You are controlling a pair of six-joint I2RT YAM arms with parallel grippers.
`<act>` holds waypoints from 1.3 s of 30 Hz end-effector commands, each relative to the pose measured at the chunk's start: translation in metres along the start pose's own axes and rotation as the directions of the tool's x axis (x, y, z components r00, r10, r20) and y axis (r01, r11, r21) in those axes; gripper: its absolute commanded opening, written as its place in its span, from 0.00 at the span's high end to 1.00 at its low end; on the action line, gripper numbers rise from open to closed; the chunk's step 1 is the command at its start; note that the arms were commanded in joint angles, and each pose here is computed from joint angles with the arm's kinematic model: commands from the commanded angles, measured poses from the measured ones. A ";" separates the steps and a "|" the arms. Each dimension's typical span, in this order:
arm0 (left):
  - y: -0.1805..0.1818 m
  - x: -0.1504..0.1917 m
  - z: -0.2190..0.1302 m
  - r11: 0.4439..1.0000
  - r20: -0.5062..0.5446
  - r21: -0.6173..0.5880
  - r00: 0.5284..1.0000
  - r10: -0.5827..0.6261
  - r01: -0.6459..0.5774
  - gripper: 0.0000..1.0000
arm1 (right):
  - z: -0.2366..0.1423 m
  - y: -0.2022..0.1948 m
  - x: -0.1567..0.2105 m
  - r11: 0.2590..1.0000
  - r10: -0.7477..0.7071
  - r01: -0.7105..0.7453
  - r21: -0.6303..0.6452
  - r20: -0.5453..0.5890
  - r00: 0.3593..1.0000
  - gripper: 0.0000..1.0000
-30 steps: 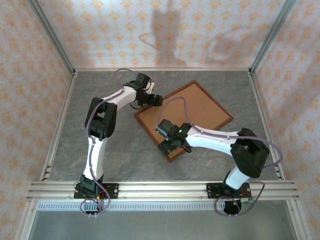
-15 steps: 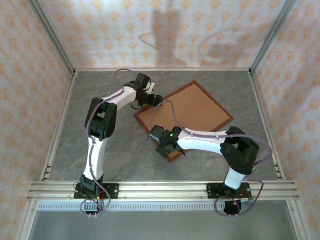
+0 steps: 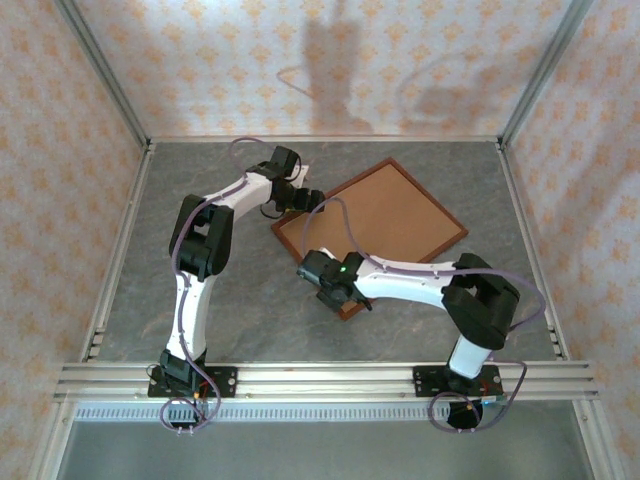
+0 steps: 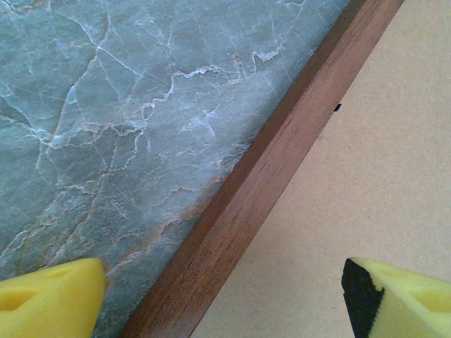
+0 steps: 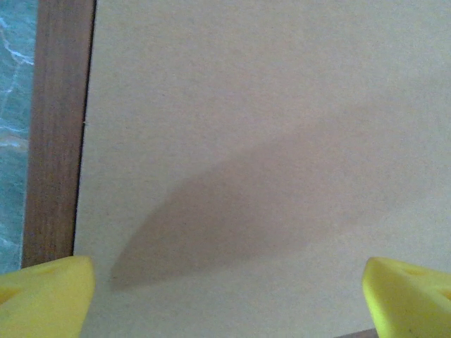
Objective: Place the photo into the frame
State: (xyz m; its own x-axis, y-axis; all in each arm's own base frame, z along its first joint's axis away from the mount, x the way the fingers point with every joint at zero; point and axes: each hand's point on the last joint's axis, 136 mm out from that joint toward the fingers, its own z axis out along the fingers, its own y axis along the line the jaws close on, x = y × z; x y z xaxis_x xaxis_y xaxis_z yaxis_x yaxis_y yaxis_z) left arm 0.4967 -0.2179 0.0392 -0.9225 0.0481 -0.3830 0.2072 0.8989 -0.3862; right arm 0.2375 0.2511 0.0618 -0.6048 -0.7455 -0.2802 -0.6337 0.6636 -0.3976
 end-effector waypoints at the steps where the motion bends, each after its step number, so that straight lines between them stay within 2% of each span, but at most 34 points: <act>1: 0.001 0.029 0.018 0.999 -0.096 0.027 0.995 -0.025 0.027 0.15 | -0.021 -0.019 -0.007 0.997 0.079 -0.080 0.008 0.046 0.996 0.03; 7: 0.001 0.030 0.019 0.999 -0.099 0.031 0.995 -0.024 0.028 0.15 | -0.028 -0.029 0.006 0.951 0.271 -0.265 -0.162 0.018 0.962 0.01; 10: -0.001 0.030 0.020 0.998 -0.101 0.047 0.995 -0.025 0.030 0.15 | -0.028 -0.057 0.014 0.862 0.474 -0.468 -0.192 -0.018 0.880 0.00; 13: -0.005 0.029 0.020 0.997 -0.100 0.068 0.995 -0.027 0.033 0.15 | -0.016 -0.096 0.038 0.654 0.731 -0.737 -0.171 -0.110 0.674 0.01; 14: -0.008 0.029 0.021 0.997 -0.102 0.077 0.994 -0.024 0.032 0.15 | -0.012 -0.108 0.050 0.567 0.799 -0.811 -0.145 -0.140 0.584 0.01; 15: -0.010 0.029 0.021 0.996 -0.103 0.085 0.994 -0.019 0.028 0.15 | -0.009 -0.116 0.059 0.491 0.846 -0.862 -0.129 -0.166 0.506 0.02; 17: -0.012 0.029 0.021 0.995 -0.109 0.093 0.994 -0.011 0.021 0.15 | -0.005 -0.127 0.074 0.382 0.901 -0.920 -0.089 -0.187 0.392 0.04; 20: -0.016 0.029 0.023 0.995 -0.119 0.096 0.993 0.000 0.012 0.15 | 0.000 -0.134 0.087 0.265 0.943 -0.962 -0.061 -0.194 0.271 0.05; 23: -0.016 0.030 0.025 0.995 -0.127 0.096 0.992 -0.001 0.013 0.15 | 0.008 -0.129 0.085 0.163 0.953 -0.981 -0.107 -0.239 0.185 0.08; 26: -0.014 0.030 0.027 0.996 -0.130 0.088 0.992 -0.003 0.015 0.15 | 0.013 -0.116 0.073 0.128 0.937 -0.976 -0.175 -0.301 0.177 0.11; 30: -0.015 0.030 0.028 0.996 -0.131 0.088 0.991 -0.005 0.017 0.15 | 0.013 -0.105 0.064 0.126 0.920 -0.964 -0.233 -0.336 0.202 0.14; 39: -0.013 0.030 0.029 0.996 -0.131 0.086 0.991 -0.009 0.021 0.15 | 0.022 -0.087 0.068 0.108 0.893 -0.968 -0.225 -0.407 0.194 0.19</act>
State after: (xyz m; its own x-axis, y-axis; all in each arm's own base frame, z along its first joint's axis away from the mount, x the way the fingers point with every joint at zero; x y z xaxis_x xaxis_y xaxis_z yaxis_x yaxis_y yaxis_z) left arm 0.4987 -0.2199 0.0382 -0.9300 0.0495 -0.3642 0.2070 0.8893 -0.4079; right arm 0.2682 0.1364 0.0662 -0.8770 0.4715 -0.0923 0.3948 0.8168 0.4207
